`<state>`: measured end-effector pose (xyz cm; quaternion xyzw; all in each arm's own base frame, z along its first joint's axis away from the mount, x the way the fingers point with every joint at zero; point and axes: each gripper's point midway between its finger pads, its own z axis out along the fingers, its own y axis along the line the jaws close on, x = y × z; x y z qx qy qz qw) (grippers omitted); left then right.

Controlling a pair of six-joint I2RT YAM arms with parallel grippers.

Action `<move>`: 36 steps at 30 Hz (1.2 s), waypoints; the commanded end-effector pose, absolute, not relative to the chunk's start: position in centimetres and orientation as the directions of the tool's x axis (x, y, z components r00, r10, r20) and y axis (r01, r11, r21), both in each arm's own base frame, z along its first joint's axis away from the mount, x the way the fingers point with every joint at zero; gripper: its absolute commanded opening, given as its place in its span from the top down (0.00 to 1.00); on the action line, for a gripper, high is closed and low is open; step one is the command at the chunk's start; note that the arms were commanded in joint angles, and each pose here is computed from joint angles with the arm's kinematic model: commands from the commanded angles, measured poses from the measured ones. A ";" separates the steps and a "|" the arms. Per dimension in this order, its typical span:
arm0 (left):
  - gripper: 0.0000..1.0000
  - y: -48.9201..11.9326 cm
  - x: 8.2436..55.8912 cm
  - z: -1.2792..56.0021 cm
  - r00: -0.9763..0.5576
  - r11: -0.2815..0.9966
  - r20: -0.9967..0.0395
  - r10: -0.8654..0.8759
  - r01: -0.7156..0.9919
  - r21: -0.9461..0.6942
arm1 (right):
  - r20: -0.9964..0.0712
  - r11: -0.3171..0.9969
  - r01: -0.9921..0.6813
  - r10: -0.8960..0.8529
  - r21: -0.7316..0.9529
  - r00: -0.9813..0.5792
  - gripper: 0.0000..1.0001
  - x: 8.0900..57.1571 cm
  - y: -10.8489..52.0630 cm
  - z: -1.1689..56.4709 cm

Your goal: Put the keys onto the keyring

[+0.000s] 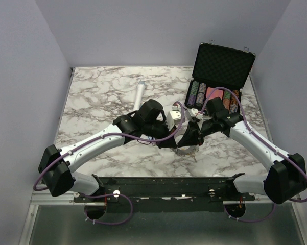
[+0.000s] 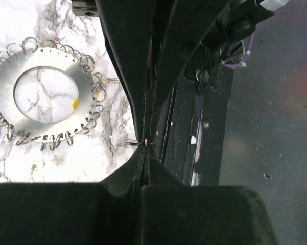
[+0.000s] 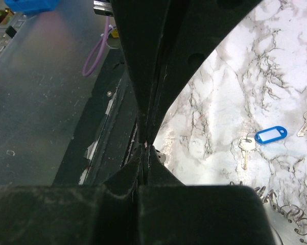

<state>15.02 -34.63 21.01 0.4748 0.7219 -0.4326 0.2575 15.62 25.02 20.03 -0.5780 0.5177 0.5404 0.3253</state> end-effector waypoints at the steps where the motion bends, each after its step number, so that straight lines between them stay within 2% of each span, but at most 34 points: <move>1: 0.70 -33.8 17.0 24.2 -0.395 0.250 -0.877 0.275 0.910 -0.331 | -0.955 -0.247 -0.945 -0.259 0.213 -0.147 1.00 15.6 25.3 20.5; 4: 0.44 -32.5 16.4 25.1 -0.357 0.263 -0.917 0.176 0.915 -0.305 | -0.955 -0.247 -0.945 -0.257 0.214 -0.150 1.00 15.7 25.3 20.8; 6: 0.41 -31.5 16.3 25.1 -0.331 0.288 -0.937 0.114 0.914 -0.287 | -0.957 -0.256 -0.943 -0.250 0.214 -0.150 1.00 15.5 25.3 20.9; 10: 0.41 -30.4 15.8 25.7 -0.194 0.271 -0.976 -0.103 0.938 -0.215 | -0.960 -0.268 -0.938 -0.230 0.218 -0.157 1.00 15.3 25.3 21.4; 14: 0.42 -30.0 14.9 25.4 -0.086 0.252 -0.970 -0.226 0.957 -0.144 | -0.961 -0.269 -0.935 -0.215 0.231 -0.175 1.00 15.5 25.4 21.7; 22: 0.46 -31.7 15.3 26.0 -0.020 0.233 -0.966 -0.256 0.969 -0.082 | -0.960 -0.266 -0.935 -0.211 0.236 -0.182 1.00 15.8 25.4 21.3; 30: 0.55 -33.6 15.1 25.5 -0.045 0.181 -0.970 -0.240 0.979 -0.090 | -0.961 -0.262 -0.936 -0.209 0.234 -0.182 1.00 15.9 25.3 21.3; 36: 0.57 -33.8 15.5 24.3 -0.063 0.201 -0.976 -0.207 0.974 -0.106 | -0.962 -0.260 -0.937 -0.205 0.232 -0.181 1.00 16.0 25.2 21.4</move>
